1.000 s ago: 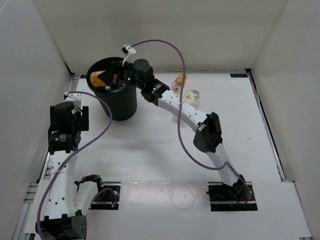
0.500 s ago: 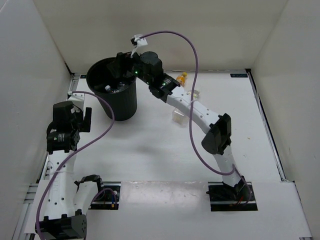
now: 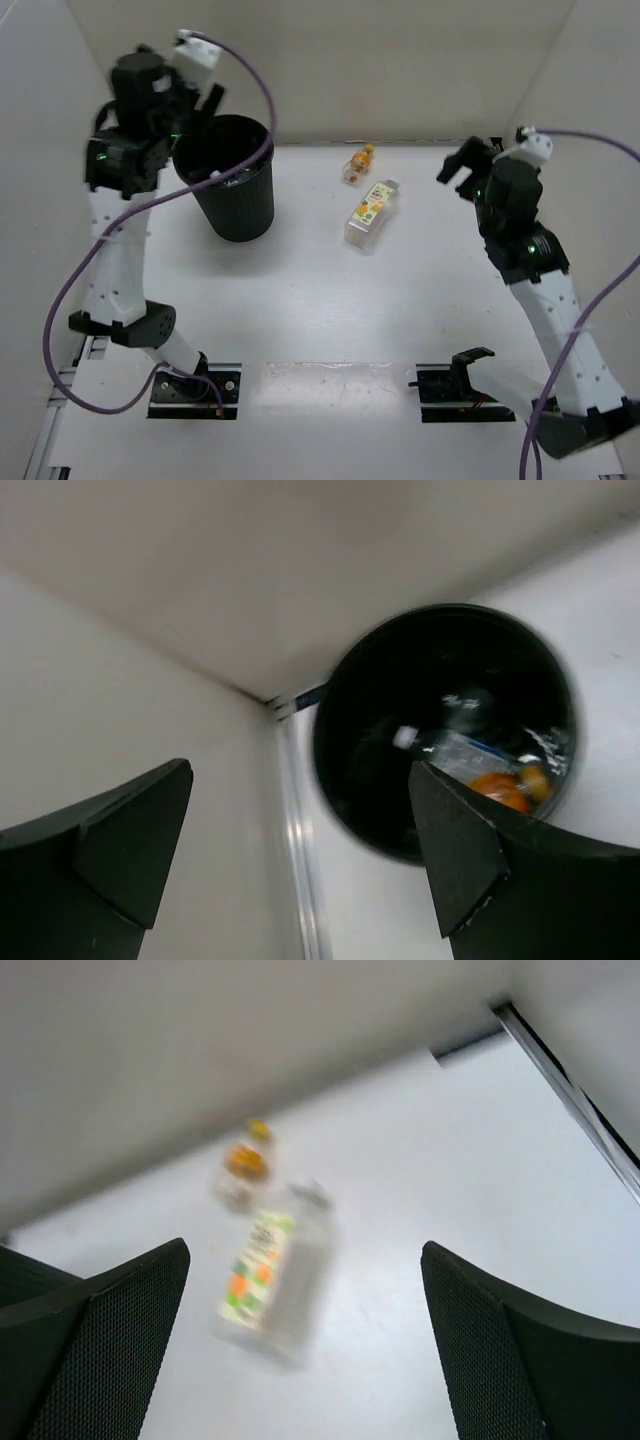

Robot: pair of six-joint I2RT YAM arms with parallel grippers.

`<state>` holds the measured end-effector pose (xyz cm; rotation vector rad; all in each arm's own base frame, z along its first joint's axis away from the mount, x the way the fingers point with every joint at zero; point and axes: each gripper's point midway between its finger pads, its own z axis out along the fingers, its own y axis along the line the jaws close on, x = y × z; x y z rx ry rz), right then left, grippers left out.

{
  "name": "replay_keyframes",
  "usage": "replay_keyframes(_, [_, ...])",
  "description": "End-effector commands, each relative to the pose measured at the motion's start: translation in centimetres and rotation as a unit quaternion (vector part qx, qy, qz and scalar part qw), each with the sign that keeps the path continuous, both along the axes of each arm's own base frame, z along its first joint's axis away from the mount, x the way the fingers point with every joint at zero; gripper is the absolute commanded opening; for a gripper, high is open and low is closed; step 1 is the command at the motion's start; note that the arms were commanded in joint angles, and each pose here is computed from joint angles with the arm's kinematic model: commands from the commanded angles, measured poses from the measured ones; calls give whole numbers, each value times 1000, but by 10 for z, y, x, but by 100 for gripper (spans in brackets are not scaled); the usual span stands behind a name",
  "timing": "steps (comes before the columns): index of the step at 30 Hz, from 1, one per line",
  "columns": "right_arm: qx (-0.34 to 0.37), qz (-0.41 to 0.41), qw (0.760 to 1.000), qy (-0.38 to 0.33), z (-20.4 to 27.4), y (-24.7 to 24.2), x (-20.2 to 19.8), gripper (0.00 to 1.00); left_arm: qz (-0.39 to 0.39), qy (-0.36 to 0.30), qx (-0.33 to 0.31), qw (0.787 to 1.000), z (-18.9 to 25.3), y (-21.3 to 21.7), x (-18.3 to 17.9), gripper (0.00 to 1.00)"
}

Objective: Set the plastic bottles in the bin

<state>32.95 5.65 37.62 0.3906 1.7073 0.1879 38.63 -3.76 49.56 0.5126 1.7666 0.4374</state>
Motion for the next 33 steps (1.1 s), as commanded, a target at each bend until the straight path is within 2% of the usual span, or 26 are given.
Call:
replay_keyframes(1, [0, -47, 992, 116, -89, -24, -26, 100, -42, 75, 73, 994, -76, -73, 29, 100])
replay_keyframes(2, [-2, -48, 991, 127, -102, -29, -37, 100, -90, 88, 86, 988, -106, -118, 26, 100])
replay_keyframes(4, [-11, -54, 986, 157, -121, -36, -52, 100, -156, 84, 59, 982, -120, -177, 31, 100])
replay_keyframes(5, [-4, -57, 985, 160, -123, -38, -60, 100, -223, 88, 17, 971, -124, -217, 29, 100])
replay_keyframes(7, [-12, -57, 978, 201, -146, -41, -77, 100, -277, 108, -74, 952, -131, -279, 38, 100])
replay_keyframes(8, [-4, -60, 977, 203, -146, -42, -84, 100, -318, 123, -113, 933, -135, -306, 37, 100])
replay_keyframes(9, [7, -62, 974, 216, -154, -41, -91, 100, -336, 110, -163, 921, -116, -329, 37, 100])
replay_keyframes(10, [10, -65, 972, 224, -159, -43, -96, 100, -341, 143, -171, 913, -152, -351, 51, 100])
replay_keyframes(12, [19, -74, 967, 242, -170, -46, -113, 100, -375, 169, -200, 889, -169, -387, 42, 100])
replay_keyframes(14, [20, -81, 966, 244, -174, -51, -125, 100, -383, 196, -204, 879, -205, -408, 44, 100])
replay_keyframes(16, [27, -96, 965, 243, -177, -56, -133, 100, -378, 230, -190, 876, -246, -418, 44, 100])
replay_keyframes(20, [30, -114, 965, 235, -177, -63, -142, 100, -352, 270, -190, 876, -297, -424, 51, 100])
replay_keyframes(22, [31, -110, 964, 240, -181, -62, -143, 100, -362, 283, -188, 868, -312, -434, 46, 100])
replay_keyframes(26, [22, -102, 959, 263, -186, -58, -141, 100, -344, 295, -164, 876, -356, -438, 54, 100])
replay_keyframes(30, [14, -101, 957, 273, -186, -58, -140, 100, -301, 298, -135, 896, -391, -427, 68, 100])
replay_keyframes(31, [13, -97, 957, 273, -186, -57, -140, 100, -279, 288, -126, 908, -391, -420, 75, 100])
replay_keyframes(33, [13, -97, 957, 273, -186, -57, -140, 100, -271, 275, -117, 915, -392, -417, 82, 100])
